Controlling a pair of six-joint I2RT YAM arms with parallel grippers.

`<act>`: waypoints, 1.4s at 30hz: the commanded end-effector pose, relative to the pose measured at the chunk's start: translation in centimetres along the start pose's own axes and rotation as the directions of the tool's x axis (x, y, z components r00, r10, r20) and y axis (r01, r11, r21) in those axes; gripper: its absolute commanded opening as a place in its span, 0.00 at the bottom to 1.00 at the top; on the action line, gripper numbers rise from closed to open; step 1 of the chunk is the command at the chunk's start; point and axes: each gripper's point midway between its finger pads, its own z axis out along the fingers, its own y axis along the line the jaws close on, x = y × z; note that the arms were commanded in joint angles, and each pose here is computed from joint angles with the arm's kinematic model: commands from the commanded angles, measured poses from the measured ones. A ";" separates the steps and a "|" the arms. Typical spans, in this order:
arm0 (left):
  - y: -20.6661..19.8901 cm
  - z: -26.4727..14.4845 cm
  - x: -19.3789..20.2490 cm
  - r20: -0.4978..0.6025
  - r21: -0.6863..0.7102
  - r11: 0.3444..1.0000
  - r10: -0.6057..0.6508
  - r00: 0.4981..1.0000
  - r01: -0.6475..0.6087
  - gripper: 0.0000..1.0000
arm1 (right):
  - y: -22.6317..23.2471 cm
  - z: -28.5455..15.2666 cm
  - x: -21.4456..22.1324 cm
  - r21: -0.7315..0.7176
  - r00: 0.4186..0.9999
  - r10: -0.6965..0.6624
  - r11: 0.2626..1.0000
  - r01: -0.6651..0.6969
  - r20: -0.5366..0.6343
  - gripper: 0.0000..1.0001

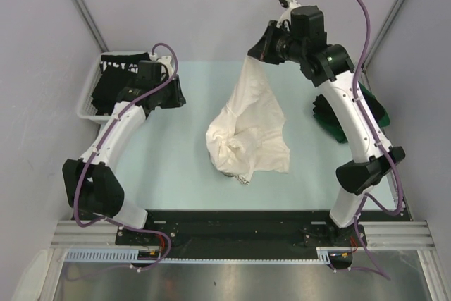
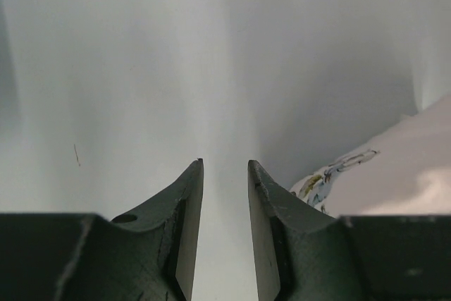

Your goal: Fold and stack the t-shirts

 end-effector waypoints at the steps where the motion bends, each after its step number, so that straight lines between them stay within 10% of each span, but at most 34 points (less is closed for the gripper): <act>1: -1.7 -1.5 -1.9 0.080 0.072 0.997 0.032 0.996 -0.038 0.36 | -0.3 -4.3 -5.4 0.006 0.980 -0.067 0.998 0.067 0.190 0.00; 17: -2.0 -1.8 -2.0 0.091 0.090 0.994 0.047 0.995 -0.055 0.36 | -0.7 -17.3 -18.1 0.065 0.798 -0.154 0.988 0.143 0.583 0.00; 29: -3.4 -0.8 -1.2 0.065 0.182 0.982 0.029 0.997 -0.041 0.36 | 3.7 -12.2 -16.6 -0.231 0.864 0.000 0.964 0.134 0.504 0.00; 36: -1.7 0.2 -0.9 0.068 0.097 0.994 0.039 0.997 -0.046 0.36 | 13.3 -1.6 -6.1 -0.496 0.983 0.028 0.865 0.068 0.183 0.00; 42: -0.5 0.6 -0.4 0.059 0.039 0.998 0.044 0.997 -0.046 0.35 | 19.5 -1.0 -2.3 -0.597 0.982 -0.068 0.786 0.161 0.176 0.00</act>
